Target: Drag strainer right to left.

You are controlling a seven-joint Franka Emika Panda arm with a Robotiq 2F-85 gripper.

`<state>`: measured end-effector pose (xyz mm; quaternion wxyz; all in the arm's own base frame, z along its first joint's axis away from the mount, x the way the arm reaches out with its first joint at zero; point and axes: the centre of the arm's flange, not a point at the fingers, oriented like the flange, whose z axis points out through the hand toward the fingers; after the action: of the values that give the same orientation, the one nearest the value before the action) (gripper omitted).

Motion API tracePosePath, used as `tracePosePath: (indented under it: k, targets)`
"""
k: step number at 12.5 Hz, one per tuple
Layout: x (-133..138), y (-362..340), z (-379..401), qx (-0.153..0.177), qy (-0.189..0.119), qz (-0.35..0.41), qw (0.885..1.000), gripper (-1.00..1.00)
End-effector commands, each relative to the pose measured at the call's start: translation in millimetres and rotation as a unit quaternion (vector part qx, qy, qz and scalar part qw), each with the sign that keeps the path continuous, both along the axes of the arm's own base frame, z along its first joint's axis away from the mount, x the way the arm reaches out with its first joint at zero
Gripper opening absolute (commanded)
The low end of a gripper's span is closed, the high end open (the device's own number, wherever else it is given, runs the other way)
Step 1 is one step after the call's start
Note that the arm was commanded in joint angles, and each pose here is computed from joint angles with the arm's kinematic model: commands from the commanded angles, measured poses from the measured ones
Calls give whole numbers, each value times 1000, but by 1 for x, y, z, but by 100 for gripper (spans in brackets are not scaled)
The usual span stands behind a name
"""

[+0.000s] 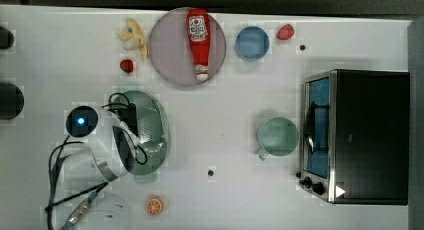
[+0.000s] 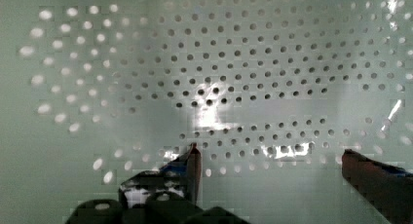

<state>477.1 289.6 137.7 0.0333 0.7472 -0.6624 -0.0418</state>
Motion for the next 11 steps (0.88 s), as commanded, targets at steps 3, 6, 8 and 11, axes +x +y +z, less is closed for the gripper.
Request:
tracePosePath:
  k: [3, 6, 8, 11]
  targets:
    - [0, 56, 21, 36, 2, -30, 999, 100]
    - [3, 88, 23, 66, 7, -54, 996, 100]
    - [2, 108, 22, 74, 13, -62, 995, 100]
    - [0, 130, 23, 80, 7, -48, 996, 100]
